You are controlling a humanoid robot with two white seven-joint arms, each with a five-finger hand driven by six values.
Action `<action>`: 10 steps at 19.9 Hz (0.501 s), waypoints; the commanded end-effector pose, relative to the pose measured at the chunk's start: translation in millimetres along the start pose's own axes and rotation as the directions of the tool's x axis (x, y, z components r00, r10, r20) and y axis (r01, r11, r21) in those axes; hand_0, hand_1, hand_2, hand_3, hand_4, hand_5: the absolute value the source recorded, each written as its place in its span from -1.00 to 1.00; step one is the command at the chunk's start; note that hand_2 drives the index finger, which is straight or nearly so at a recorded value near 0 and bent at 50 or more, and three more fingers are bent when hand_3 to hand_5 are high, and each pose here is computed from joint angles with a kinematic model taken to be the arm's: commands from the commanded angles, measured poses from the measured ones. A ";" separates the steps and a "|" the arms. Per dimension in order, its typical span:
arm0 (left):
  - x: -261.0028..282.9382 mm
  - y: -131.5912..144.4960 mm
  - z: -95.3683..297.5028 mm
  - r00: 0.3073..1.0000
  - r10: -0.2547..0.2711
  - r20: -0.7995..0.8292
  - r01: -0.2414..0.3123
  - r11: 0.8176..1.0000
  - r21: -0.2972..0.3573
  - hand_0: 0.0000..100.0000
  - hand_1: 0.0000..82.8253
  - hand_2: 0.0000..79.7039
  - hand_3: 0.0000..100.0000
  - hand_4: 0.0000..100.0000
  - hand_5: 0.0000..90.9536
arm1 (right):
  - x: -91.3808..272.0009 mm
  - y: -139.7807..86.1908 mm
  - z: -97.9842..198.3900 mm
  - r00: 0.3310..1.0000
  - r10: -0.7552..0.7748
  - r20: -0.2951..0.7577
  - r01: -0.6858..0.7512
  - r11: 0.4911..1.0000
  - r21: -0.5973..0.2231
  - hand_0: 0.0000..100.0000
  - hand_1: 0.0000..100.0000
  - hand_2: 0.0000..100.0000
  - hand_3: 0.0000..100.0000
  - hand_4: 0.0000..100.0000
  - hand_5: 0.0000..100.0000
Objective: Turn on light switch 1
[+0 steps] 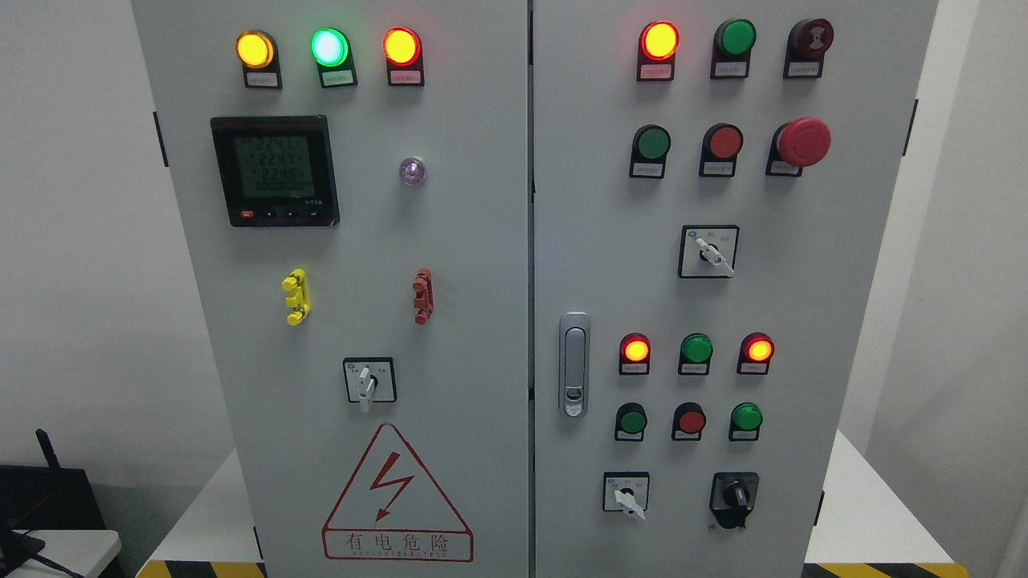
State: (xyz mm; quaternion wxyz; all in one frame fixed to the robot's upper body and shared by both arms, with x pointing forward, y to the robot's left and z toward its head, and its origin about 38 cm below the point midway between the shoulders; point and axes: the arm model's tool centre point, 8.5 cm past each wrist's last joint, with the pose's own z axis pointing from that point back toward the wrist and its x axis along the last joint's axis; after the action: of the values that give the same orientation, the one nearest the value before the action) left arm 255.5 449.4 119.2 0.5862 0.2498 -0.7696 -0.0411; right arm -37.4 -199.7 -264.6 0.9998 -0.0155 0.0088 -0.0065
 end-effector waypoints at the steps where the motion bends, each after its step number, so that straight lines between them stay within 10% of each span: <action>1: 92.9 -55.7 -42.6 0.953 0.059 0.297 -0.025 0.993 -0.119 -0.40 -1.00 -0.09 0.09 0.34 0.12 | 0.8 -0.1 0.0 1.000 -0.008 0.000 0.008 1.000 0.000 -0.76 -0.22 -1.00 -1.00 -1.00 -1.00; 10: 136.3 -128.4 -67.3 0.909 0.139 0.392 -0.067 0.979 -0.192 -0.52 -1.00 0.09 0.32 0.47 0.32 | -0.2 0.8 0.0 1.000 -0.008 -0.001 0.008 1.000 0.002 -0.76 -0.22 -1.00 -1.00 -1.00 -1.00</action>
State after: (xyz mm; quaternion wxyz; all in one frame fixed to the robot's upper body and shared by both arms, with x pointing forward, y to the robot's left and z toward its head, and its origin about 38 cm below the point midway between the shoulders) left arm 311.1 381.7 185.5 0.4848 0.2140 -0.8449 -0.0729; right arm -37.2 -199.8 -264.6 0.9998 -0.0155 0.0086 -0.0065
